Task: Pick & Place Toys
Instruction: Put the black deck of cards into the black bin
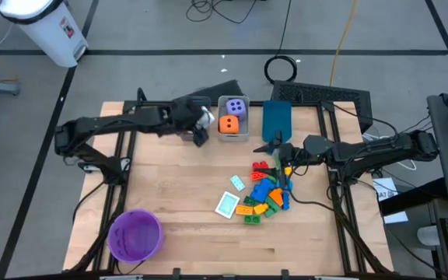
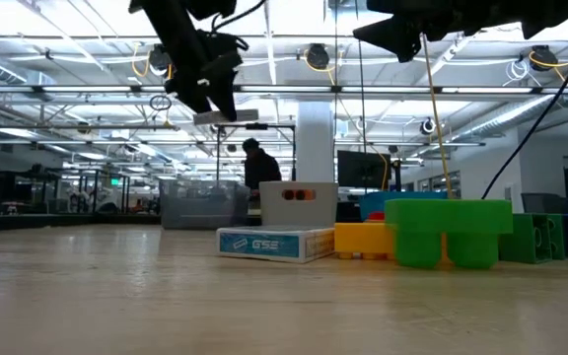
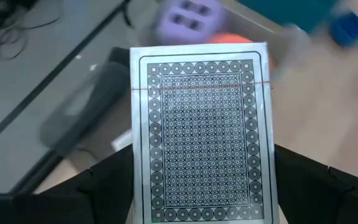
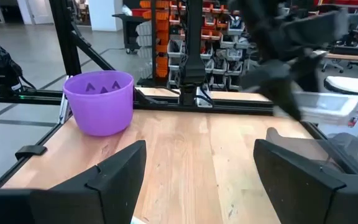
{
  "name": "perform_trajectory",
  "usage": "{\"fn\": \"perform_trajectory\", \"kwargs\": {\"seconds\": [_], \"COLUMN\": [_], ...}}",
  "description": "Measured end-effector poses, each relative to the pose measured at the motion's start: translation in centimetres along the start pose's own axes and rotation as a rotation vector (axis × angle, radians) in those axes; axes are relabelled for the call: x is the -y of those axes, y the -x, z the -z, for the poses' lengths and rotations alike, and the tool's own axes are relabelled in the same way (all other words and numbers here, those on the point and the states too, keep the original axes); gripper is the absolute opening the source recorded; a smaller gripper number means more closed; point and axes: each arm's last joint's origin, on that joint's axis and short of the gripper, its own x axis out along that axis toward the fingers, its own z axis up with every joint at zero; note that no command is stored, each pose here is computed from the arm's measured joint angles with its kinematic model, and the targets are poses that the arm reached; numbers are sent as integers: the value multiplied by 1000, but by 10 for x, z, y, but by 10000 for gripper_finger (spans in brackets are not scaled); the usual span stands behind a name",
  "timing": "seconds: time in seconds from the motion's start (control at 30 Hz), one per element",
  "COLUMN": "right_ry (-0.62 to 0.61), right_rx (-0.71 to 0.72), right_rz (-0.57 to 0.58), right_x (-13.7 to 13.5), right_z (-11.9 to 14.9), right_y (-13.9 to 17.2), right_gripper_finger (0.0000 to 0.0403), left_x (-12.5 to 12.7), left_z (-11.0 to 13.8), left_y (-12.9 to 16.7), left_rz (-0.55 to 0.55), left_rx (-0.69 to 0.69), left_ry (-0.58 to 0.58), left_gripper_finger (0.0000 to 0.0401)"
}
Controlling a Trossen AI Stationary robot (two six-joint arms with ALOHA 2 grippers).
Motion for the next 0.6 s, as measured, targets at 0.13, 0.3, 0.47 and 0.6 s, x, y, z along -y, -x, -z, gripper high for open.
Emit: {"fn": "perform_trajectory", "kwargs": {"seconds": [0.13, 0.3, 0.47, 0.6], "right_ry": [11, 11, 11, 11], "right_rx": [0, -1, -19, -26], "right_rz": [0, -1, -2, -3], "right_x": [0, 0, 0, 0], "right_z": [0, 0, 2, 2], "right_y": [0, 0, 0, 0], "right_gripper_finger": [288, 288, 288, 288], "left_x": [-30, -54, -62, -63], "left_z": [-5, 1, 12, 19], "left_y": [-16, -57, -97, -114], "left_rz": [-74, -109, -129, -112], "left_rx": [-24, -141, -253, -309], "left_ry": [109, 182, 211, 211], "left_gripper_finger": [314, 322, 360, 373]}}
